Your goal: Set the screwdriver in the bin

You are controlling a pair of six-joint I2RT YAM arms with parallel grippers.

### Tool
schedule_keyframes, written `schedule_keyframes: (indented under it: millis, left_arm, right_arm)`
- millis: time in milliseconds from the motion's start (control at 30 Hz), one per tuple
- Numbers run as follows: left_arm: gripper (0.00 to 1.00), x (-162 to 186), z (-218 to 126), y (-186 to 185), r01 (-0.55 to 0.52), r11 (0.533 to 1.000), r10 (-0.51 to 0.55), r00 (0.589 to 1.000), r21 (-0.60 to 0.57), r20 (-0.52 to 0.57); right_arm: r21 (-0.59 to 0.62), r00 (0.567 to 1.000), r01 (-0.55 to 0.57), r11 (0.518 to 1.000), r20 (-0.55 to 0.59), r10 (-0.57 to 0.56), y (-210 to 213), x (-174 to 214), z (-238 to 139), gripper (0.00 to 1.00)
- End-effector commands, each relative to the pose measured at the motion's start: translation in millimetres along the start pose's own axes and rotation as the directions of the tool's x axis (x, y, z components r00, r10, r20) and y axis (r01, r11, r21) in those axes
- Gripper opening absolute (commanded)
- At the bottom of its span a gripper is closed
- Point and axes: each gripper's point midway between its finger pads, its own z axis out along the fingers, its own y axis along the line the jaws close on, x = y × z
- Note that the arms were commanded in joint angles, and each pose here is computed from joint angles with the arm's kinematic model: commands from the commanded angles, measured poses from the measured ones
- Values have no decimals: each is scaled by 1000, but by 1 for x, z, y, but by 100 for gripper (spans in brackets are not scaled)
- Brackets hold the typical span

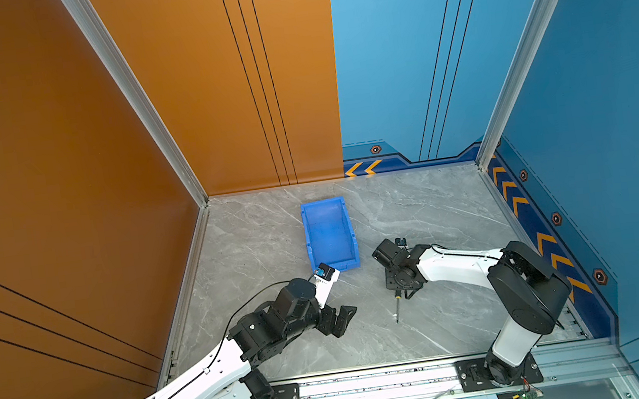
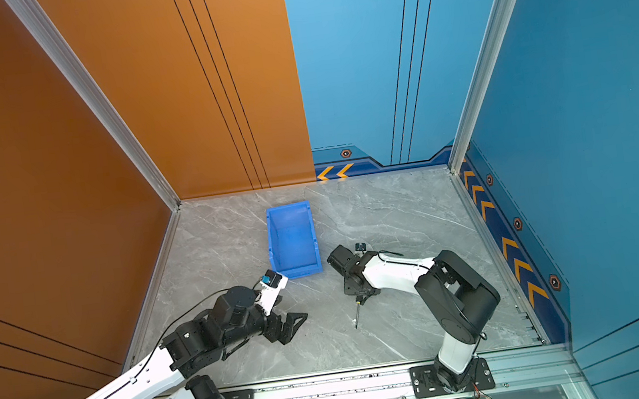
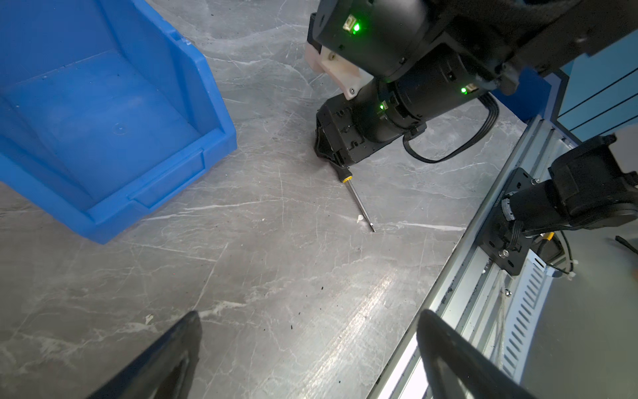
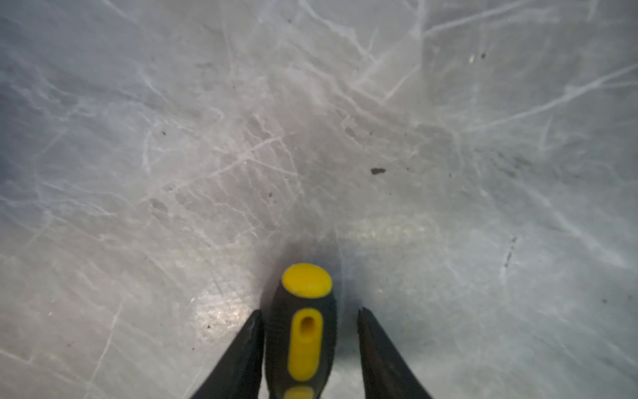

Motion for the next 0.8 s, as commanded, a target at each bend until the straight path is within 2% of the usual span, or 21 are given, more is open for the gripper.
schedule_keyframes:
  millis: [0, 333, 767]
  left_arm:
    - [98, 7, -4, 13, 26, 998, -26, 1000, -63, -1]
    - [98, 3, -17, 30, 58, 992, -55, 998, -115, 34]
    - [98, -4, -27, 37, 84, 990, -76, 994, -113, 73]
  right_arm:
    - [12, 1000, 11, 1000, -13, -11, 0, 1, 4, 35]
    - [-1, 1000, 5, 1000, 2, -5, -1, 0, -4, 10]
    - [-150, 990, 31, 988, 140, -10, 38, -35, -73, 3]
